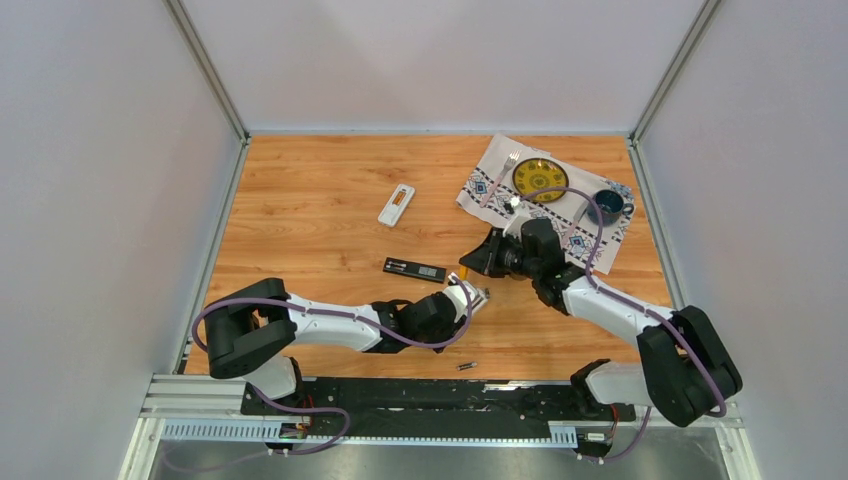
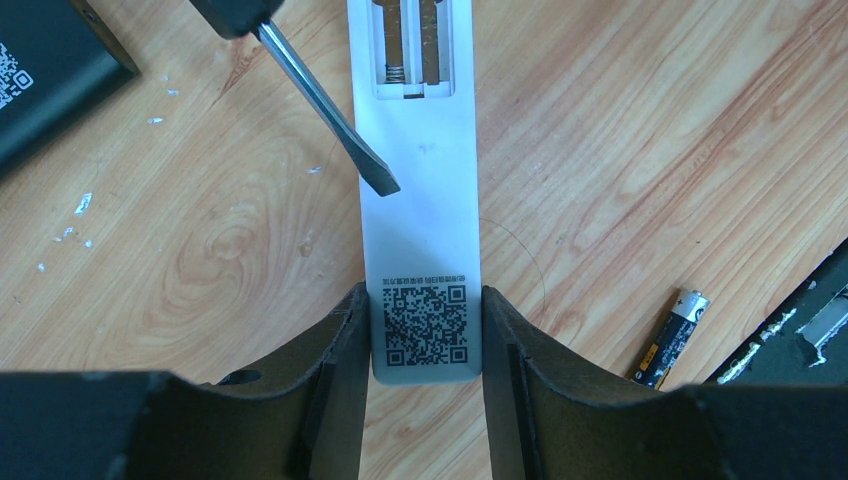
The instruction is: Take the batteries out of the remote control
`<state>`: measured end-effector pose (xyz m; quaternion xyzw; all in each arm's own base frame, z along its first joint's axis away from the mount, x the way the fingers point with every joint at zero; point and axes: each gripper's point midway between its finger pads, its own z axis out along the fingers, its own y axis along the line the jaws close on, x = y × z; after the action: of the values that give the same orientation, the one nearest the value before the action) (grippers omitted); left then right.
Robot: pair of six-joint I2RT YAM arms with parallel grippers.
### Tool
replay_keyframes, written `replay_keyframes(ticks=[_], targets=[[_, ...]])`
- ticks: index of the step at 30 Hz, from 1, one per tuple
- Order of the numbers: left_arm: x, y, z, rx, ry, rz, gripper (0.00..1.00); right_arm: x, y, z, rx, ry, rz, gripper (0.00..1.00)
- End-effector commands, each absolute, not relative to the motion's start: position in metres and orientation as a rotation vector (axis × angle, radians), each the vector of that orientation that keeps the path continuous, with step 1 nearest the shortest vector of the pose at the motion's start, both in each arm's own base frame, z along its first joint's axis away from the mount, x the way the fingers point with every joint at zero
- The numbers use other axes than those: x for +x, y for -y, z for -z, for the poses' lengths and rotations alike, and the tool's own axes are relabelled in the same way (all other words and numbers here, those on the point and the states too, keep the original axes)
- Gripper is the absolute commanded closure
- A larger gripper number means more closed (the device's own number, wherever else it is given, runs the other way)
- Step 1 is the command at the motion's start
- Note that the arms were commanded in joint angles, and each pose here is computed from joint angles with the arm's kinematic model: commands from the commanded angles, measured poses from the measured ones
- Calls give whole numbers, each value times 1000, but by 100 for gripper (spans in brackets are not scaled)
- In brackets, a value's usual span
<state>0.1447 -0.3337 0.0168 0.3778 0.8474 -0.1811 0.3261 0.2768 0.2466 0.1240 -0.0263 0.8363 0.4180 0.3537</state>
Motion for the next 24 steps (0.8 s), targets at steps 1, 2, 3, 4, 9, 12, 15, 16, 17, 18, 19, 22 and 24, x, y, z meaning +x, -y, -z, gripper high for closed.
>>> replay_keyframes(ticks=[1,2,3,4,9,12,15,16,17,18,19,22,24], targets=[[117,291,32,1110,-2413,367,100,279,-249,-129,-76,-2149,-1084,100],[117,291,31,1109,-2414,371,100,281,-247,-136,-80,-2131,-1073,100],[117,291,32,1109,-2415,370,100,281,-245,-137,-80,-2130,-1055,100],[117,292,32,1108,-2416,372,100,283,-241,-135,-67,-2140,-1019,100],[116,293,33,1119,-2416,372,100,286,-225,-142,-63,-2119,-909,100],[116,292,33,1117,-2420,371,100,288,-220,-143,-58,-2112,-872,100],[116,292,32,1118,-2417,373,100,288,-221,-147,-59,-2102,-878,100],[116,293,32,1117,-2414,371,100,288,-221,-150,-59,-2094,-883,100],[117,292,31,1113,-2415,370,100,287,-221,-152,-62,-2088,-884,100],[117,291,31,1113,-2418,363,100,287,-220,-153,-60,-2089,-884,100],[117,291,30,1109,-2416,364,100,287,-220,-159,-57,-2081,-889,100],[120,292,26,1092,-2403,363,100,285,-219,-175,-62,-2055,-896,100],[120,289,26,1085,-2405,358,100,285,-217,-185,-62,-2029,-892,100]])
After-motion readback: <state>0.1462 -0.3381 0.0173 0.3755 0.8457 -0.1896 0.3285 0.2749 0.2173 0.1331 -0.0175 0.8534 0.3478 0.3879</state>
